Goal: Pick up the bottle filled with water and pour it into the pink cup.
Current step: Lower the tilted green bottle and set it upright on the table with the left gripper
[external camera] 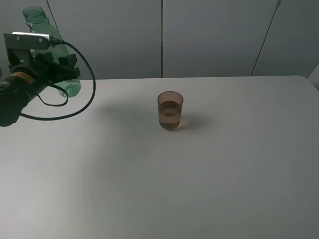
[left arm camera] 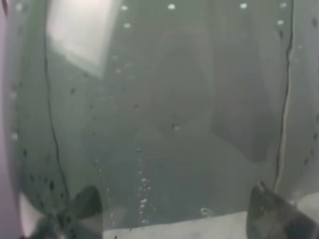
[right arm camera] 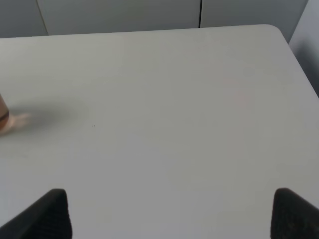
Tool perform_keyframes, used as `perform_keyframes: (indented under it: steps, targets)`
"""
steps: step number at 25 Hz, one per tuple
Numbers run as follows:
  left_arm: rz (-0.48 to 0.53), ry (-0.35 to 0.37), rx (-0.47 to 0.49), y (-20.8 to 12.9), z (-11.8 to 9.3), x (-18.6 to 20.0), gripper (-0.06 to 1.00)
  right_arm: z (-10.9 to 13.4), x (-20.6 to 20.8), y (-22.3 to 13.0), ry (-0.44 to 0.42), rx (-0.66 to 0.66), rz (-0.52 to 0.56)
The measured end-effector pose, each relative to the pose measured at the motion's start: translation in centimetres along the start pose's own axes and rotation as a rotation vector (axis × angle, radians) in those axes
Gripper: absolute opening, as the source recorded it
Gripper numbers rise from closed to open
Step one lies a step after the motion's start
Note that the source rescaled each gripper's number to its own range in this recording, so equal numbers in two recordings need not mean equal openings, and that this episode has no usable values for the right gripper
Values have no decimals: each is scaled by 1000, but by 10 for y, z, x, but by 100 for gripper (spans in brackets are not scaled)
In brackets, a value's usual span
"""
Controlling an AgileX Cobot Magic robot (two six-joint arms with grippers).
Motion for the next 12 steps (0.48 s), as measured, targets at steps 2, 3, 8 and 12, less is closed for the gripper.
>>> perform_keyframes:
  steps: [2, 3, 8, 12]
  targets:
    - [9, 3, 6, -8, 1, -2, 1, 0, 0, 0, 0, 0, 0]
    - [15, 4, 16, -13, 2, -4, 1, 0, 0, 0, 0, 0, 0]
    - [57, 13, 51, -39, 6, -18, 1, 0, 0, 0, 0, 0, 0]
    - [81, 16, 53, -57, 8, -24, 1, 0, 0, 0, 0, 0, 0]
Point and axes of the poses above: a point on each arm's last joint axis where the gripper is mounted, x pointing back along that axis away from the gripper, z along the wrist's bending axis when the last joint is at zero, y = z × x, the point moved 4 cm from there along -x, pointing out along that axis toward the gripper, and after that the axes turned 9 degrees about x, right-handed, at the moved point
